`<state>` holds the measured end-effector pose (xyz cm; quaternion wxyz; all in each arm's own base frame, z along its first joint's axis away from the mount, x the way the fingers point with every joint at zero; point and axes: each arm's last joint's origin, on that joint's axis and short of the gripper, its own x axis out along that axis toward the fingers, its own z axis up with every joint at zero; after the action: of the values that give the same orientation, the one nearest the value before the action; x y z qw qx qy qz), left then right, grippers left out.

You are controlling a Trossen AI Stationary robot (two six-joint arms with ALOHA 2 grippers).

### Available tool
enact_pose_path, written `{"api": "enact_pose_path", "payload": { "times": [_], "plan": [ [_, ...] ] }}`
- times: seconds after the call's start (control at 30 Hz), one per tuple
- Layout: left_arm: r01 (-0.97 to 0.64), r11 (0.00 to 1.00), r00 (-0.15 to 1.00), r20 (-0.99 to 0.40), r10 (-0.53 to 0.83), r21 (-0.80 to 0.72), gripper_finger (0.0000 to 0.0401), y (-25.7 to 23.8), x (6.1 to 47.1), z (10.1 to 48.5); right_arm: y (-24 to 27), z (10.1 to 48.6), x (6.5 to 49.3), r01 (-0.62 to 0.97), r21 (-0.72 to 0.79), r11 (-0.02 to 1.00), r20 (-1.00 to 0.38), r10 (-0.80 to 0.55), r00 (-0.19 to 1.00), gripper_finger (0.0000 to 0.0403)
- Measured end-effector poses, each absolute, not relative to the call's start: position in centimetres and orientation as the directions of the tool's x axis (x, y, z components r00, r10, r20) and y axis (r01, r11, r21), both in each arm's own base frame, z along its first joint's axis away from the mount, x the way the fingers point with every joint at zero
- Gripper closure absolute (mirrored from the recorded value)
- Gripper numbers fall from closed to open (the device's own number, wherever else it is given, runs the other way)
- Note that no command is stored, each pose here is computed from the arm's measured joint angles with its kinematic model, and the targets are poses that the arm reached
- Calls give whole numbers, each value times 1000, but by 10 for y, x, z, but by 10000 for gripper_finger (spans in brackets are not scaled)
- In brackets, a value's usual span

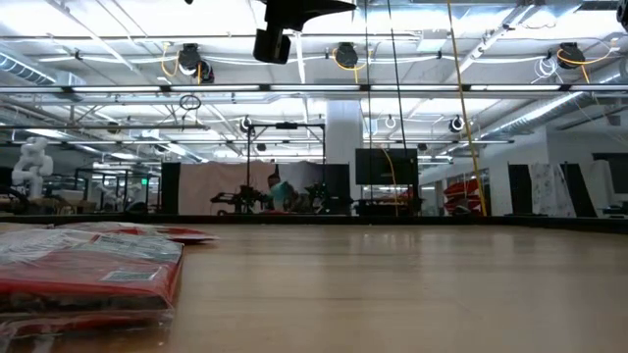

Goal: Sort popcorn bags into baskets
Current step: Put the popcorn bag into the transparent bin

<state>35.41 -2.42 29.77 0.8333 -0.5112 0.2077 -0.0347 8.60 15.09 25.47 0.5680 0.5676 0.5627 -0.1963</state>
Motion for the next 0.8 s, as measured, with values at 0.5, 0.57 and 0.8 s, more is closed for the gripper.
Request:
{"api": "enact_pose_path", "payload": {
  "times": [0.5, 0.57, 0.8],
  "plan": [
    [-163, 520, 877, -365, -314, -838, 249, -27, 349, 295, 160, 261, 90, 862, 455, 225, -797, 534, 281, 274],
    [-208, 541, 842, -431, -325, -815, 249, -30, 340, 294, 161, 264, 93, 848, 494, 191, -779, 530, 335, 278],
    [-478, 625, 586, -754, -296, -617, 249, -40, 306, 271, 158, 299, 111, 787, 605, 122, -736, 462, 494, 310]
  ]
}}
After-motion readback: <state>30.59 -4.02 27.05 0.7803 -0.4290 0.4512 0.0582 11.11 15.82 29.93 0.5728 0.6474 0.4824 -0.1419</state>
